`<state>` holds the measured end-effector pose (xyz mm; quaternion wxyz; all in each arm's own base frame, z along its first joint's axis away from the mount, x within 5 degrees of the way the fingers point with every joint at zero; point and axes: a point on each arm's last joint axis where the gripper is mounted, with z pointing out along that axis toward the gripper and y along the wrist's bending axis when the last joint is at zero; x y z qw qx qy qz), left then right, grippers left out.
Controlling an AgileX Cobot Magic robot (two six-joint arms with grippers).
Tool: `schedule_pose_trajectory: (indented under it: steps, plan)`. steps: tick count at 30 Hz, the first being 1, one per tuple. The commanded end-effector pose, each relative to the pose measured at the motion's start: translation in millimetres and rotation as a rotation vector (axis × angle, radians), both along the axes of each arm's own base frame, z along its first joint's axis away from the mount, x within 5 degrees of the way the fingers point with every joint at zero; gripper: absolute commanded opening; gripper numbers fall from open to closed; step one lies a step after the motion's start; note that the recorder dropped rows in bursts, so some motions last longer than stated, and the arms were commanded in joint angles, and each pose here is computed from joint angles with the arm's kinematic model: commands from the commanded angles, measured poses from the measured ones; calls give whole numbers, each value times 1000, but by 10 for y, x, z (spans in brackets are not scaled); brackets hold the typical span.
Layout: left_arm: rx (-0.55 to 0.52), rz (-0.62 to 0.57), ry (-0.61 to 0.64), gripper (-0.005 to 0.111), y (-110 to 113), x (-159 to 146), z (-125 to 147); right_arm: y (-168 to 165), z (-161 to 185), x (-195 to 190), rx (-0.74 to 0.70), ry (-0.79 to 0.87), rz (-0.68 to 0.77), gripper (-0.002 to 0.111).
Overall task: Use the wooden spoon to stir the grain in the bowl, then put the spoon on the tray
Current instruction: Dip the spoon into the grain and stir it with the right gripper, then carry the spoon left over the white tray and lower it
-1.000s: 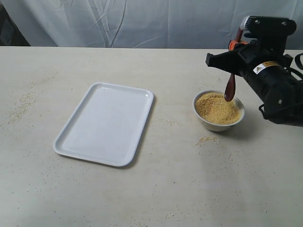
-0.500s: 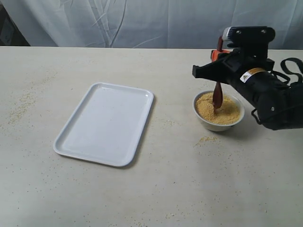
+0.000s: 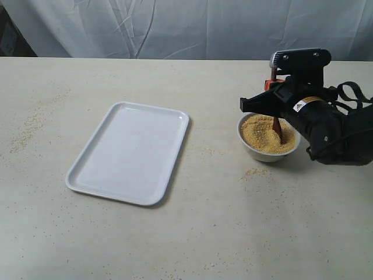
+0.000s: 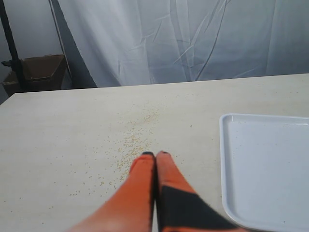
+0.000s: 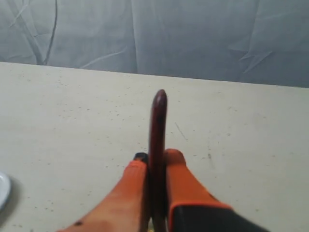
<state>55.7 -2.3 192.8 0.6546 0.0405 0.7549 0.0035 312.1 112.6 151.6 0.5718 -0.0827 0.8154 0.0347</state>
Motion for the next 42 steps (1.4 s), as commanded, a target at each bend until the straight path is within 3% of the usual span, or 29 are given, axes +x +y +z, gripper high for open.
schedule_pose_trajectory:
  steps: [1, 5, 10, 12, 14, 16, 19, 23, 26, 29, 30, 32, 34, 39, 40, 42]
  plan:
    - [-4, -4, -14, 0, -2, -1, 7, 84, 121, -15, 84, -49, 79, -1]
    - [-4, -4, -14, 0, -2, -1, 7, 66, 304, -29, 86, -122, 76, -1]
    - [-4, -4, -14, 0, -2, -1, 7, 40, 293, -25, -91, -146, 98, -1]
    - [-4, -4, -14, 0, -2, -1, 7, 38, 455, -51, -25, -184, 92, -1]
    - [-4, -4, -14, 0, -2, -1, 7, 105, 760, -24, 173, -193, 103, -1]
    - [-4, -4, -14, 0, -2, -1, 7, 279, 945, 119, 212, -86, 195, -1]
    - [-4, -4, -14, 0, -2, -1, 7, 487, 1086, 428, 367, 142, 160, -1]
    - [-4, -4, -14, 0, -2, -1, 7, 860, 1145, 626, 486, 155, 274, -1]
    - [-4, -4, -14, 0, -2, -1, 7, 1192, 1024, 652, 625, 301, 491, -1]
    - [-4, -4, -14, 0, -2, -1, 7, 1456, 807, 647, 623, 569, 736, -1]
    - [-4, -4, -14, 0, -2, -1, 7, 1580, 707, 628, 572, 652, 947, -1]
    - [-4, -4, -14, 0, -2, -1, 7, 1741, 556, 687, 705, 733, 1099, -1]
    - [-4, -4, -14, 0, -2, -1, 7, 1849, 315, 782, 799, 762, 1072, -1]
    - [-4, -4, -14, 0, -2, -1, 7, 1966, -356, 861, 742, 829, 891, 1]
    - [-4, -4, -14, 0, -2, -1, 7, 1973, -392, 865, 731, 829, 876, 6]
    - [-4, -4, -14, 0, -2, -1, 7, 1993, -433, 875, 703, 817, 841, 33]
